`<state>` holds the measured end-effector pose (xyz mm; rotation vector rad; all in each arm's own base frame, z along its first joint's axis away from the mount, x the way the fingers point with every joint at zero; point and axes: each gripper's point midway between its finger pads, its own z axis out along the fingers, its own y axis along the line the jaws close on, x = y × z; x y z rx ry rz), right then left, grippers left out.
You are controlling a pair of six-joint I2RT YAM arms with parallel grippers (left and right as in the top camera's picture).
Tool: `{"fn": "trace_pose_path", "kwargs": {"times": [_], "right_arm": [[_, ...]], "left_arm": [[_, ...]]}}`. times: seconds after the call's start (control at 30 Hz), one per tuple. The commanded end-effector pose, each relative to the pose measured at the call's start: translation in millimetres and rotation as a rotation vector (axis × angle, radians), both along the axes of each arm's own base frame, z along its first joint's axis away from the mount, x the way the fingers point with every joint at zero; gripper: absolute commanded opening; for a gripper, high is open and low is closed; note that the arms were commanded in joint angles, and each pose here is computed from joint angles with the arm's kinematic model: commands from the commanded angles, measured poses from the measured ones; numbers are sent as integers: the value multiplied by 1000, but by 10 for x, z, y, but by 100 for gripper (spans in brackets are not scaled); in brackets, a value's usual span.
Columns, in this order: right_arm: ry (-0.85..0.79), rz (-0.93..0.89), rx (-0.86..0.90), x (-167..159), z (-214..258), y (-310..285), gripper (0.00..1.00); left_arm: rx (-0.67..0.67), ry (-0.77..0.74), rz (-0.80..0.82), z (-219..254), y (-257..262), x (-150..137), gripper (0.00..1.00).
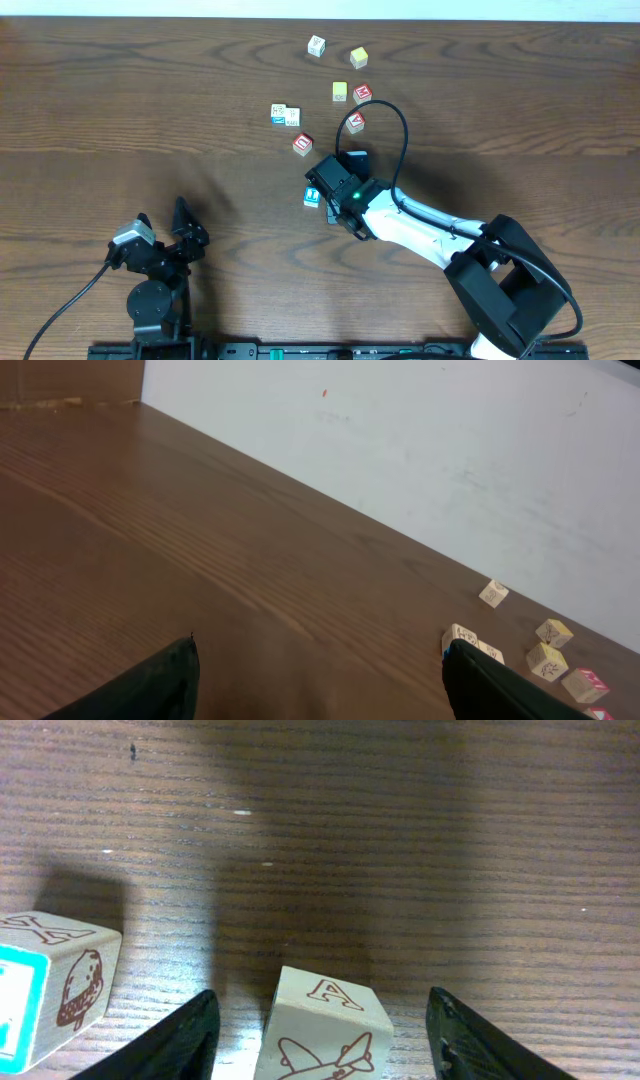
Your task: Lift 4 blocks
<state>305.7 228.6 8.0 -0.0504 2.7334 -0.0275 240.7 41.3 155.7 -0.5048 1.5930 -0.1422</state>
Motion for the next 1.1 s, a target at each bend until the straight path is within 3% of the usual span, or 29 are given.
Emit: {"fn": "trace_pose_path", "kwargs": {"times": [0.0,0.2,0.53,0.63,0.77,0.87,1.07], "right_arm": [[-3,-8,-21,41,-24,-88,64],[-13,24,-33,87,26,-72,64],[-61,122,-49,443,493,20,71],[-54,221,1,501,572,157,72],[-21,268,121,499,596,317,65],[-11,262,165,494,600,372,71],[-17,244,220,433,634,559,72]], "left_arm": [[-10,51,6,-179,6,-8,78],[-10,51,6,-179,6,-8,79],[-10,51,7,-179,6,-9,78],[-10,51,7,-179,6,-9,79],[-10,51,6,-179,6,-8,78],[-10,51,6,-179,6,-8,79],[-10,51,6,-179,6,-8,78]]}}
